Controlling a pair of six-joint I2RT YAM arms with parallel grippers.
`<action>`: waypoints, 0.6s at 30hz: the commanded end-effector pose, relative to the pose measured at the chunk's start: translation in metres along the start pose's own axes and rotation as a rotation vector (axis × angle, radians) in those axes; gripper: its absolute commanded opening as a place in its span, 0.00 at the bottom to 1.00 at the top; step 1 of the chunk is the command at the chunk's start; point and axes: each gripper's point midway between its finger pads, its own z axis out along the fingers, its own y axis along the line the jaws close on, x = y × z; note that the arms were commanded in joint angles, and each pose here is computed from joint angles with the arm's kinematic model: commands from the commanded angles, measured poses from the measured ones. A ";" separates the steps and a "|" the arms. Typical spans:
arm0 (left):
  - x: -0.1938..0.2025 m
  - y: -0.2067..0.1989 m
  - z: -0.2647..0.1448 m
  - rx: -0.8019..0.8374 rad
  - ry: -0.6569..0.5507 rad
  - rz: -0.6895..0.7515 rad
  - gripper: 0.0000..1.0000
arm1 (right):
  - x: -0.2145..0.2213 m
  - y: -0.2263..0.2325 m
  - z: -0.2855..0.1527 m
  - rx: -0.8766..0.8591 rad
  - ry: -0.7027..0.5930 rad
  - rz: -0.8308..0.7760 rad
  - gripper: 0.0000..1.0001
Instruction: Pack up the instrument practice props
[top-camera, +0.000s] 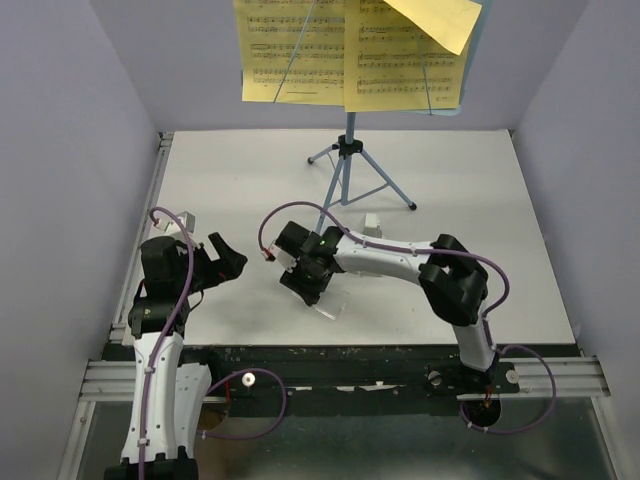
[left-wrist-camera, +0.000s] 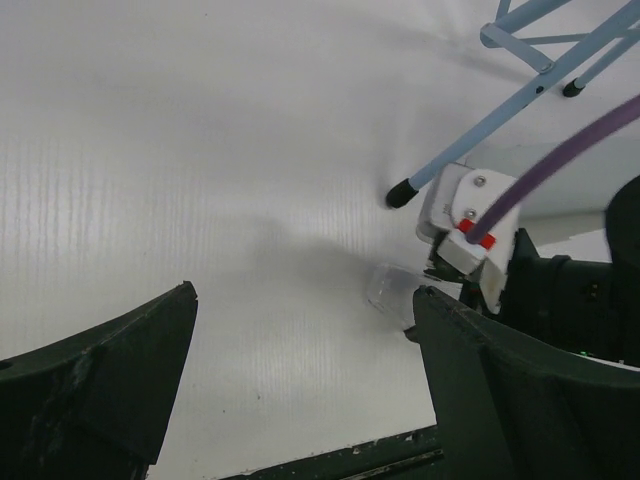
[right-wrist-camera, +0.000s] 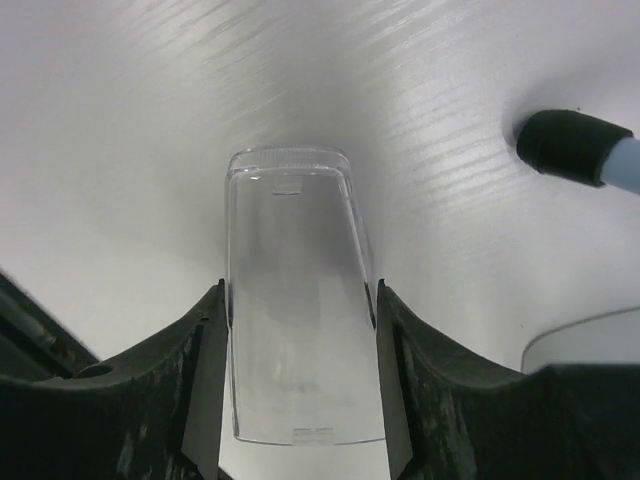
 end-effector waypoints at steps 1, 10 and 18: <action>-0.014 -0.016 0.002 0.101 -0.047 0.092 0.99 | -0.041 0.010 -0.080 -0.050 -0.250 -0.172 0.00; -0.028 -0.063 -0.004 0.403 -0.086 0.401 0.99 | -0.073 -0.007 -0.227 -0.018 -0.650 -0.277 0.00; -0.021 -0.114 -0.018 0.651 -0.065 0.717 0.99 | -0.120 -0.030 -0.293 0.060 -0.934 -0.184 0.00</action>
